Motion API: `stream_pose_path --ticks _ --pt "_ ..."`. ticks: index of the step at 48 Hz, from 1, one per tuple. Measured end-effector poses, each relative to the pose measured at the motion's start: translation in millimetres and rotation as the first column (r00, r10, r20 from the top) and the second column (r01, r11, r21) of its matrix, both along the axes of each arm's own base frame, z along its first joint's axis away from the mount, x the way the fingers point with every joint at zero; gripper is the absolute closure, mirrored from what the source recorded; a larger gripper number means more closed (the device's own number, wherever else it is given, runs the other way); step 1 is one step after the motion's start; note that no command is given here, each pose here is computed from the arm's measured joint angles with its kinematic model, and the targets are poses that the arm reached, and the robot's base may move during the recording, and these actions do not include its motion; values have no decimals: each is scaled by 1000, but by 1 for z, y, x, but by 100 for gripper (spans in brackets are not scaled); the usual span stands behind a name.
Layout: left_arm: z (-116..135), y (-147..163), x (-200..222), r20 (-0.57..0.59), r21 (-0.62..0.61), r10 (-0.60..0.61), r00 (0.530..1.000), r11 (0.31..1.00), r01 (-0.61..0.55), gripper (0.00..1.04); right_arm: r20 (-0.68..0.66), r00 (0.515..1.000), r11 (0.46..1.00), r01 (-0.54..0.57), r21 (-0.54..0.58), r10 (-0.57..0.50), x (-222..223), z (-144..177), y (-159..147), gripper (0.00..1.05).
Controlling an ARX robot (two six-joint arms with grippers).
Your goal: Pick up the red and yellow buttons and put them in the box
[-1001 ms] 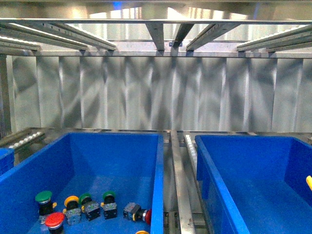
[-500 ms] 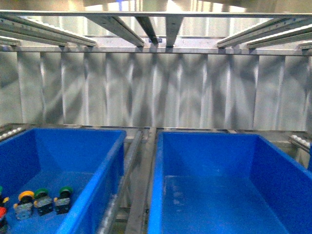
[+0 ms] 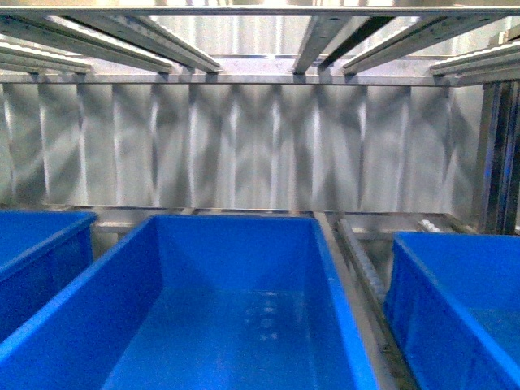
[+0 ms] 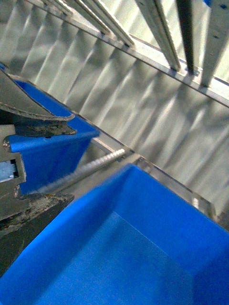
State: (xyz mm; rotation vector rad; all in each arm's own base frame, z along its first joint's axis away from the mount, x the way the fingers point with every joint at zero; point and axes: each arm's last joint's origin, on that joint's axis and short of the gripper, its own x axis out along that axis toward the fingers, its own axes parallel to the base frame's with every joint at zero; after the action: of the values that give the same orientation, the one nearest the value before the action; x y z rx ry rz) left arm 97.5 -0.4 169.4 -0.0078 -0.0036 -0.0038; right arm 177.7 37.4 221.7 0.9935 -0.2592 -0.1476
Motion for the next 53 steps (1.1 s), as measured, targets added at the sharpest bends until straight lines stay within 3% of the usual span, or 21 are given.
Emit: stream_pose_path --ticks 7,15,20,25,30,45,53 --pt "0 0 0 0 0 -2 1000 1000 2 8 -42 999 999 18 -35 -19 5 0 -6 77" --pt "0 0 0 1 0 -5 1000 1000 5 8 -154 986 978 25 -208 -58 37 7 -11 77" --pt "0 0 0 1 0 -2 1000 1000 2 8 -228 973 934 -49 -354 -36 70 21 -10 77" --pt "0 0 0 1 0 2 1000 1000 -2 8 -365 929 854 -138 -502 -65 119 27 -18 77" --pt "0 0 0 1 0 2 1000 1000 -2 8 -450 889 794 -215 -569 -83 156 24 -26 77" --pt "0 0 0 1 0 2 1000 1000 -2 8 -602 794 686 -394 -612 -81 250 5 -51 77" --pt "0 0 0 1 0 2 1000 1000 -2 8 -657 750 656 -458 -600 -76 284 -13 -56 77"
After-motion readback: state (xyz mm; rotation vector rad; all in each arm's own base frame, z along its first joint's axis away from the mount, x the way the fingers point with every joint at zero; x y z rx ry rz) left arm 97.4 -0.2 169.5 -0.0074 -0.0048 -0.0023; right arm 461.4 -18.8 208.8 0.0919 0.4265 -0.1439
